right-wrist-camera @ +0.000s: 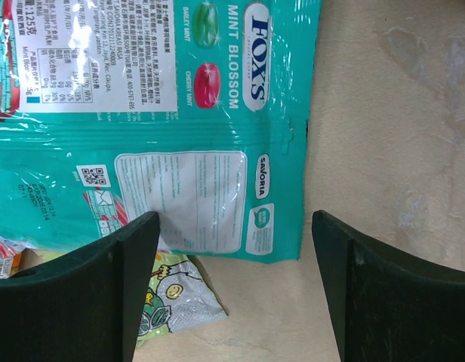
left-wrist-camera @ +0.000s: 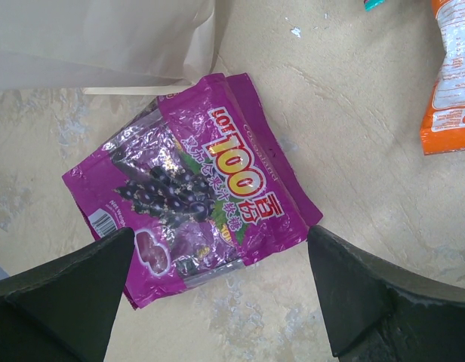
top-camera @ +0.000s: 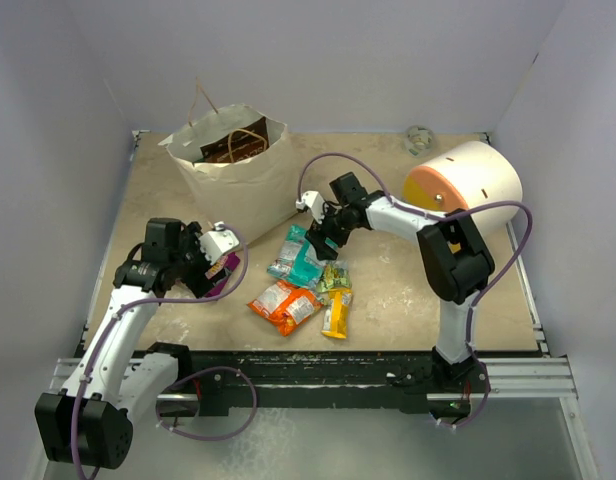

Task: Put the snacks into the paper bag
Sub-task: Pick up the snack from the center of the board.

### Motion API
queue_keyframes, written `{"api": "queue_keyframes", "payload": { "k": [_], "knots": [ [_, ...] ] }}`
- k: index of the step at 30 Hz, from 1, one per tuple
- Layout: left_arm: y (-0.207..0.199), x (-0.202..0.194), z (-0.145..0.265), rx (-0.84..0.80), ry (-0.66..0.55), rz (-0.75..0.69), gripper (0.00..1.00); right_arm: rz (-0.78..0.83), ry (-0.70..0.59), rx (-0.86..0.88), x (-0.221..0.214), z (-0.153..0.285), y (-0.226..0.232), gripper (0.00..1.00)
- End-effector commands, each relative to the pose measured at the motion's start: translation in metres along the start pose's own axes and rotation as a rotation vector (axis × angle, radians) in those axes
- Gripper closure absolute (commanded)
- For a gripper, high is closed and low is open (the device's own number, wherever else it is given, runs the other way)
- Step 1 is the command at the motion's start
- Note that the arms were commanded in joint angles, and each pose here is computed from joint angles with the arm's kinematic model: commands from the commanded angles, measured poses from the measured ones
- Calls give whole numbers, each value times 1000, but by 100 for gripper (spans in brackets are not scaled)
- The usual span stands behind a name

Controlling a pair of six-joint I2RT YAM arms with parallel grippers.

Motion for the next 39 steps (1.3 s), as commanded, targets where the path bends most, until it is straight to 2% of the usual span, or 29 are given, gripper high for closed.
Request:
{"api": "queue_keyframes", "payload": {
  "k": [1,5,8,16,26,34,39],
  "knots": [
    [4,19,6,8,-69,-11,1,3,72,-37,-17,-9,-2,18],
    [5,19,6,10,-68,-12,1,-8,141,14,-38,-15,11,23],
    [5,18,5,13,-69,-13,1,-28,163,94,-47,-17,25,31],
    [5,17,7,19,-66,-19,1,-7,135,104,-40,-6,23,59],
    [6,26,12,7,-90,-34,1,63,57,88,-9,28,17,100],
    [1,43,20,-49,-157,-38,1,173,15,46,8,59,17,100],
    [-9,64,30,-142,-243,-44,1,255,-78,-49,35,89,14,100]
  ]
}}
Point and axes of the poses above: each gripper's point midway between its finger pads, its own z axis back along the fingers, its own y axis along the line the jaws close on, x = y × z, the point moved 4 cm from there along z, back along the fingers, and after that the axes turned 8 degrees about z, right-handed, at the moved point
